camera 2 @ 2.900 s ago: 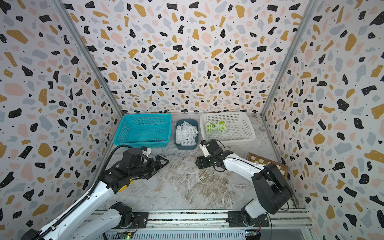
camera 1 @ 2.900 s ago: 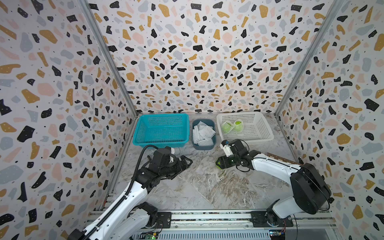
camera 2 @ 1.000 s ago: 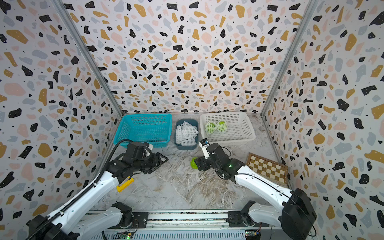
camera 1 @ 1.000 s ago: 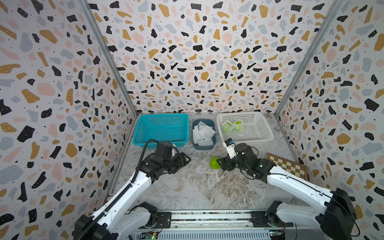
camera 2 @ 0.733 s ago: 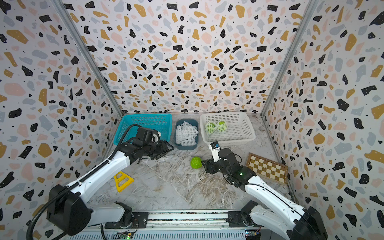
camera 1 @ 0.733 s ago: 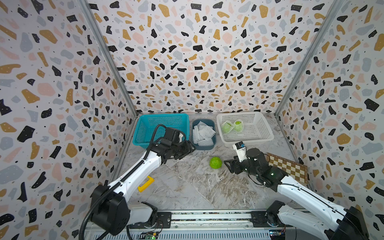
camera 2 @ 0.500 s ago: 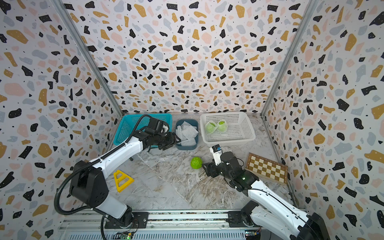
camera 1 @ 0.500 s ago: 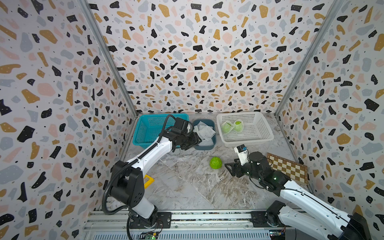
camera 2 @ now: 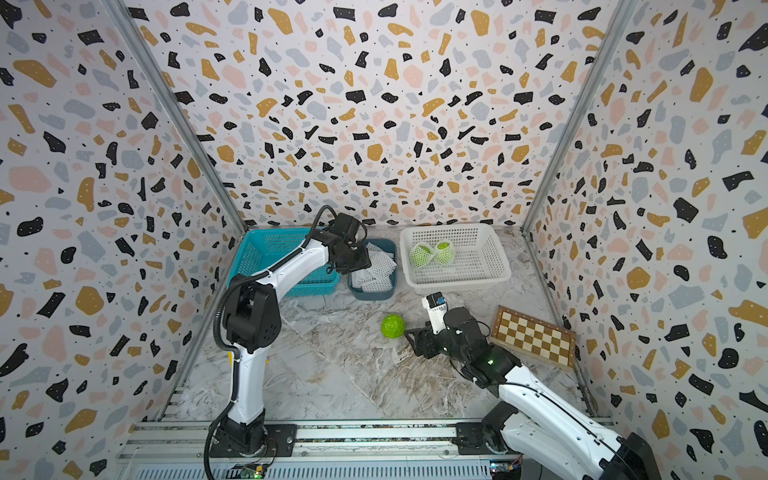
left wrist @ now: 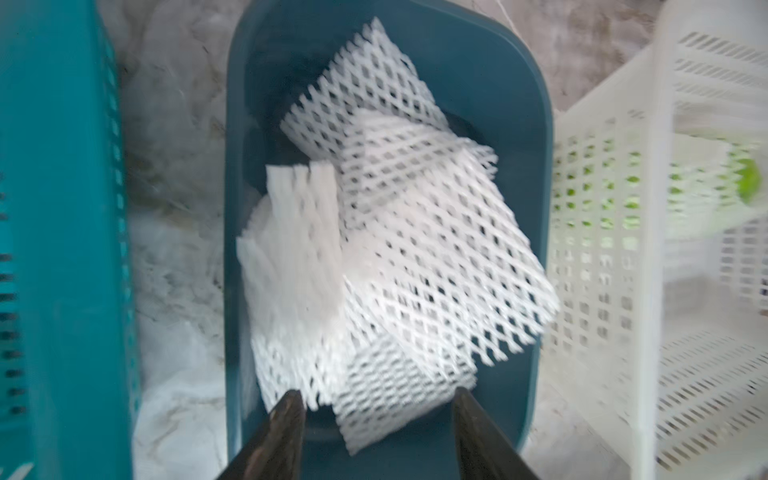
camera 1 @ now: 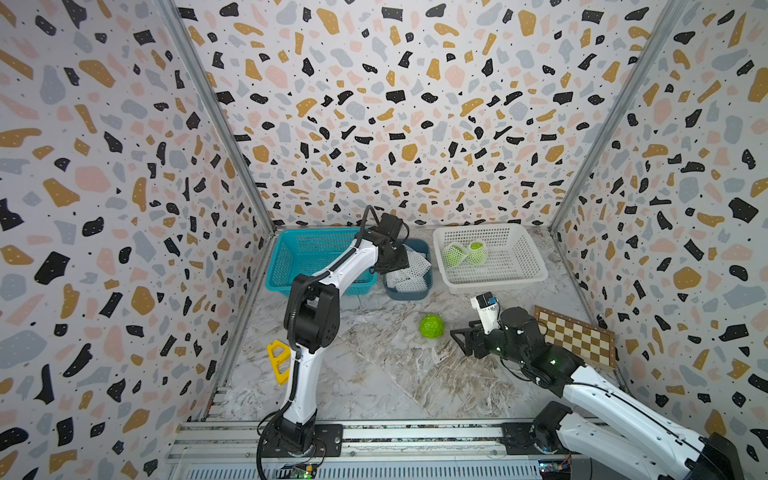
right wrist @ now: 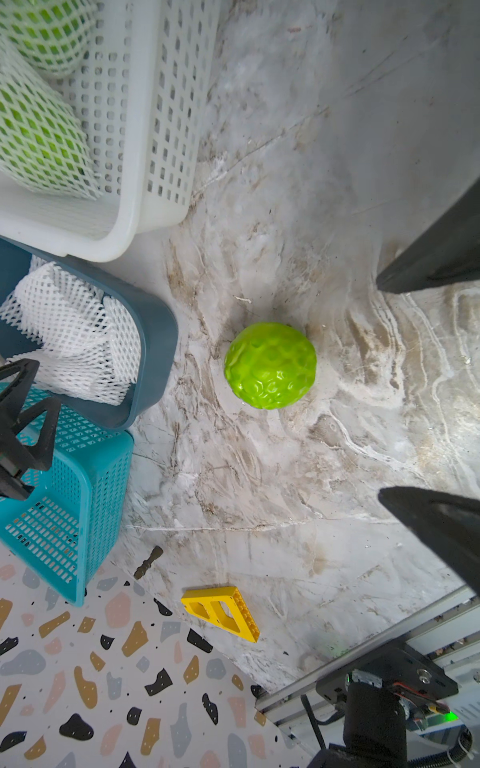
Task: Sleeve custard apples in foam nets
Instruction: Pick up the foam net from the storage box.
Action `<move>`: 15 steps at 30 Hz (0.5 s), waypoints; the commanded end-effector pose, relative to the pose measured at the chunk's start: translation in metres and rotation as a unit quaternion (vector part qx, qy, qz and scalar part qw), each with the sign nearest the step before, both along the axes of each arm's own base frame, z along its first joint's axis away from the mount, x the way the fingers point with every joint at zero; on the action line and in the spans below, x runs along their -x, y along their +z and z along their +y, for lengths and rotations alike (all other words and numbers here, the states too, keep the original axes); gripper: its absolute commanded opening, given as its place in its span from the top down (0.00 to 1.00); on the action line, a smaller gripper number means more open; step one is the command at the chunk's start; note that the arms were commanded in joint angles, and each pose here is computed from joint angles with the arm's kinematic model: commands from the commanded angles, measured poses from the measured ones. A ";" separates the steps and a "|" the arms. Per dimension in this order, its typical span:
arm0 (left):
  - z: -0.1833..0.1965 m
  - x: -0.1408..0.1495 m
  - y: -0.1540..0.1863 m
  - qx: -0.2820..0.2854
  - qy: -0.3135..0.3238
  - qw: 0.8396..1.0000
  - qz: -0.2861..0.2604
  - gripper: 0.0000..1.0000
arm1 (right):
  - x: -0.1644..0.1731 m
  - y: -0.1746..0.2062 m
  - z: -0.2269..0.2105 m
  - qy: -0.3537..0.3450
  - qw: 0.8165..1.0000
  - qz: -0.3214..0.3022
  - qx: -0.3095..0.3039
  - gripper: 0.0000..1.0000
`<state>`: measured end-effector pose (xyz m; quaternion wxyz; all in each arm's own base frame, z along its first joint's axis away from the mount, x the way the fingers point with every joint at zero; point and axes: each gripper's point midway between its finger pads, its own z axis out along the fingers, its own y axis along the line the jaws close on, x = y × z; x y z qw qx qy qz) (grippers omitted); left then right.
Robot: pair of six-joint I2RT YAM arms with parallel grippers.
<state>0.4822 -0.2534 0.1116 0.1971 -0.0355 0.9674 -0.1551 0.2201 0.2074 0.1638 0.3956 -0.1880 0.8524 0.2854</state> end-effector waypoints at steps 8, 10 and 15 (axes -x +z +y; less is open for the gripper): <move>0.013 -0.016 -0.015 -0.074 -0.009 0.997 0.008 0.60 | 0.000 0.003 -0.003 -0.006 1.000 -0.005 -0.002 0.25; 0.012 -0.017 -0.018 -0.076 -0.011 0.997 0.009 0.66 | -0.001 0.003 -0.004 -0.007 1.000 -0.007 -0.001 0.25; 0.011 -0.019 -0.018 -0.081 -0.019 0.997 0.007 0.85 | -0.001 0.003 -0.002 -0.004 1.000 -0.003 0.000 0.25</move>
